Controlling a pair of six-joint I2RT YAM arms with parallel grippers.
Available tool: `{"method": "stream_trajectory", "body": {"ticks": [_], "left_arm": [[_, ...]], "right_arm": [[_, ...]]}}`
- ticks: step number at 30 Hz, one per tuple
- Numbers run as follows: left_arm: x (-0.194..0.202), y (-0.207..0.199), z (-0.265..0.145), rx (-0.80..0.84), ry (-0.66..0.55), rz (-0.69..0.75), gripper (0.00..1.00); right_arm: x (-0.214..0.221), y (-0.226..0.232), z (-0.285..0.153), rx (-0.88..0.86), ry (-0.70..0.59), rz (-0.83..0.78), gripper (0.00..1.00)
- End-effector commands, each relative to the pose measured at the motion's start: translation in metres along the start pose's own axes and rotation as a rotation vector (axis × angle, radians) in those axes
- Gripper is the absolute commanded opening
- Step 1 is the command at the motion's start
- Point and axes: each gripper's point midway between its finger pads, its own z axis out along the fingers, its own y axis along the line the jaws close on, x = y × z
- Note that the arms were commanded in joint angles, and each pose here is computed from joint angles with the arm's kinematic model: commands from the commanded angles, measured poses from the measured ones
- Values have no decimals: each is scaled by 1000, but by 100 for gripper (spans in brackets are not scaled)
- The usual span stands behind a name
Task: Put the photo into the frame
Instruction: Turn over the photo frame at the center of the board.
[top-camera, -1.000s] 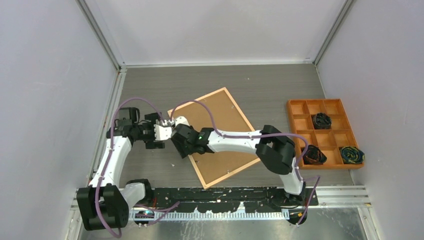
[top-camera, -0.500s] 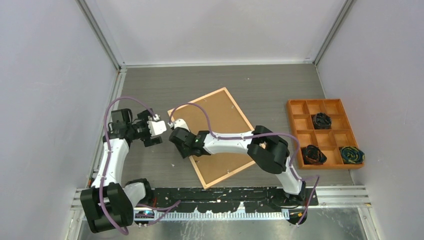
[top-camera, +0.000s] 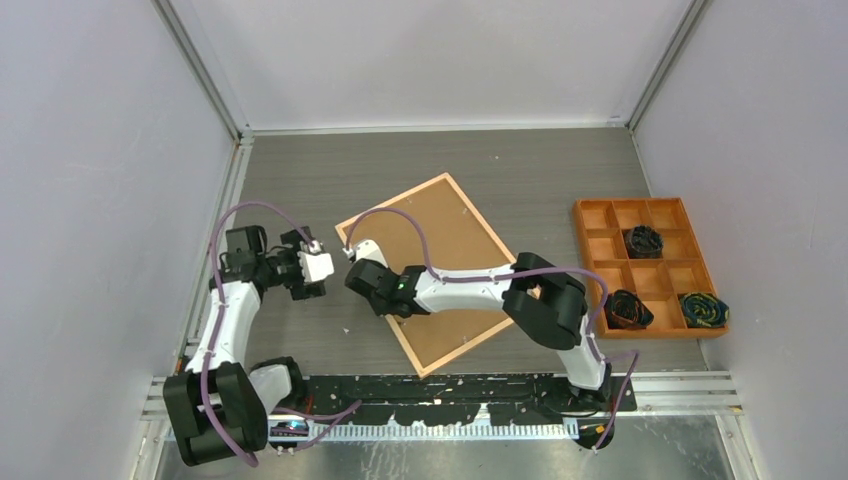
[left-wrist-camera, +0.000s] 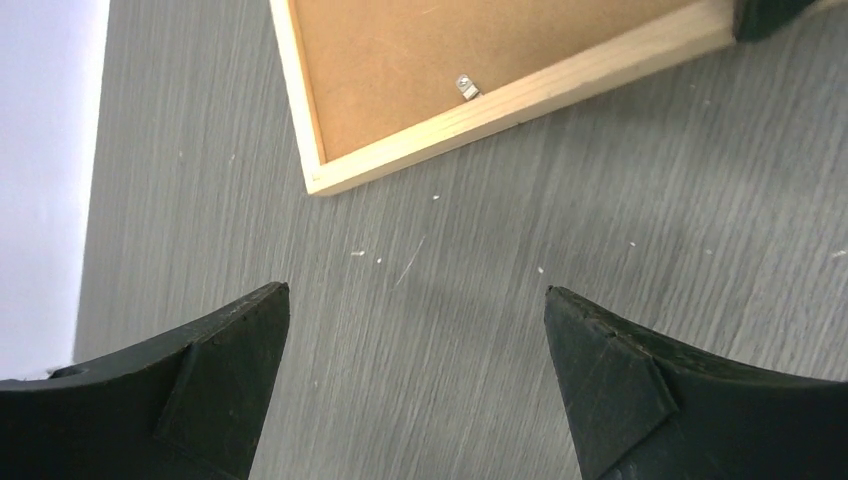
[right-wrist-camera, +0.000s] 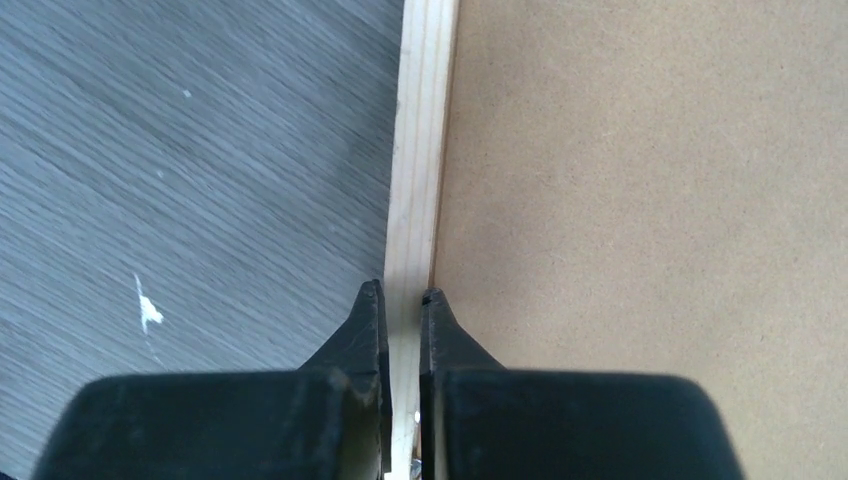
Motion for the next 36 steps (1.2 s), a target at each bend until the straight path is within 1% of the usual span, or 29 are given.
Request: {"method": "stream_trajectory", "body": {"ticks": [1,3,6,8,10,12,19,21,25,28,30,34,35,36], "left_arm": [[-17,-21,8,26,-108,217,100],[-22,-27,13,9,-139,351,100],[-38,-23,18,-71,-196,534,100],[-51,-18,20,-114,-236,619,100],[-60,-17,22,-114,-255,698,100],[-64,-21,24,-85,-273,754,100],[-90,-15,30,-83,-347,910,100],[-104,-15,34,-75,-387,962,97],[-117,-7,38,-63,-398,1008,82],[-120,-6,39,-41,-402,1048,65],[-124,-4,40,-37,-407,1071,50],[-132,-2,38,-29,-406,1081,8],[-134,0,37,-32,-407,1075,2],[-136,2,35,-36,-407,1062,0]], "right_arm": [[-22,4,-39,-83,-36,-21,1],[-31,12,-54,-149,-45,-15,1],[-43,19,-72,-236,-44,-3,1],[-48,22,-83,-293,-38,5,1],[-54,21,-93,-337,-35,20,1],[-58,19,-102,-380,-35,31,1],[-66,13,-137,-492,-29,22,1],[-66,10,-143,-497,-20,9,1],[-63,4,-151,-485,-7,-15,1],[-65,-2,-157,-478,-15,-3,1],[-68,-7,-162,-467,-24,-1,1],[-77,-24,-173,-407,-53,-14,1],[-80,-28,-177,-389,-67,-15,5],[-84,-35,-183,-366,-87,-19,12]]}}
